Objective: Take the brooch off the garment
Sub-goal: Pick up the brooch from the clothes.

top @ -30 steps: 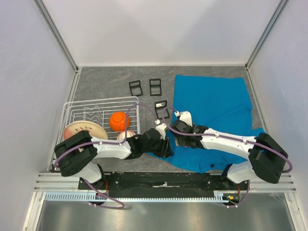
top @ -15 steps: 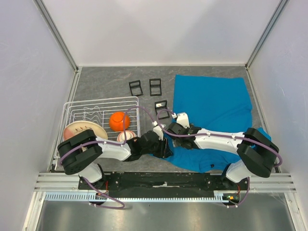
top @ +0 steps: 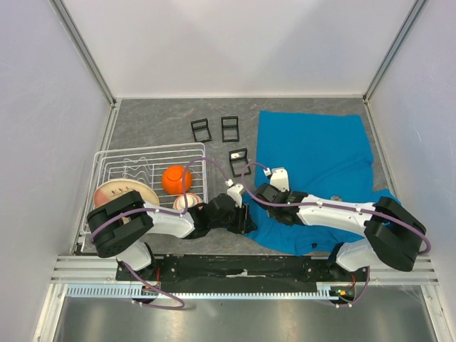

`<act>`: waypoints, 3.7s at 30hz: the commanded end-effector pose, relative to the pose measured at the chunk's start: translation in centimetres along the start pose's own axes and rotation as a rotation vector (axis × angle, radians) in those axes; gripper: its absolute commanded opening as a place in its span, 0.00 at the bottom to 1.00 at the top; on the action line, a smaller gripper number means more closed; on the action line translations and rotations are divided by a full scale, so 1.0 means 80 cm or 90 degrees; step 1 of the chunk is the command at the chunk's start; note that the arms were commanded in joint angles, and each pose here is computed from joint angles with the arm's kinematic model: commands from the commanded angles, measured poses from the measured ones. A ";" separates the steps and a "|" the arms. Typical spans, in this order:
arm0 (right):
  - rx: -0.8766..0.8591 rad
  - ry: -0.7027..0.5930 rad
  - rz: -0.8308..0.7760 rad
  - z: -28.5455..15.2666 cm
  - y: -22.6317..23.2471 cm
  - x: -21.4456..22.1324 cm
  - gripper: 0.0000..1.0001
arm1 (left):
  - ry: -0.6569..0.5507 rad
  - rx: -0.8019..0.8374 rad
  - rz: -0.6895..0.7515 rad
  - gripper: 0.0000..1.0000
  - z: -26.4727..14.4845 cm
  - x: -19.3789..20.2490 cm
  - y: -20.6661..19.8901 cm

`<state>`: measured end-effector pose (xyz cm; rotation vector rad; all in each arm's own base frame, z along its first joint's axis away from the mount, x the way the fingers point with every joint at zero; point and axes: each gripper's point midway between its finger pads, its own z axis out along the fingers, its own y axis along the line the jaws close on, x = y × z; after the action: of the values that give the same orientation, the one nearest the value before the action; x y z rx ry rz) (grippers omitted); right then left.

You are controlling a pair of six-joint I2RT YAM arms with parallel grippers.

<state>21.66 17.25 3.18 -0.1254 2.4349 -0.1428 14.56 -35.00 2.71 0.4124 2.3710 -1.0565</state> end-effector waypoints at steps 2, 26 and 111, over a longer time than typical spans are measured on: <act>-0.006 -0.016 0.029 -0.005 -0.014 -0.013 0.48 | 0.011 -0.019 -0.013 0.46 0.002 0.011 0.014; -0.012 -0.001 0.090 0.003 -0.049 -0.024 0.28 | 0.023 -0.007 0.001 0.46 0.007 0.008 0.005; -0.130 -0.175 0.316 0.012 -0.057 -0.048 0.26 | 0.082 0.198 -0.056 0.25 0.065 -0.043 -0.075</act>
<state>22.76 12.69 2.99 0.3186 2.3177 0.2507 16.31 -42.25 2.73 0.5074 2.4252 -1.4100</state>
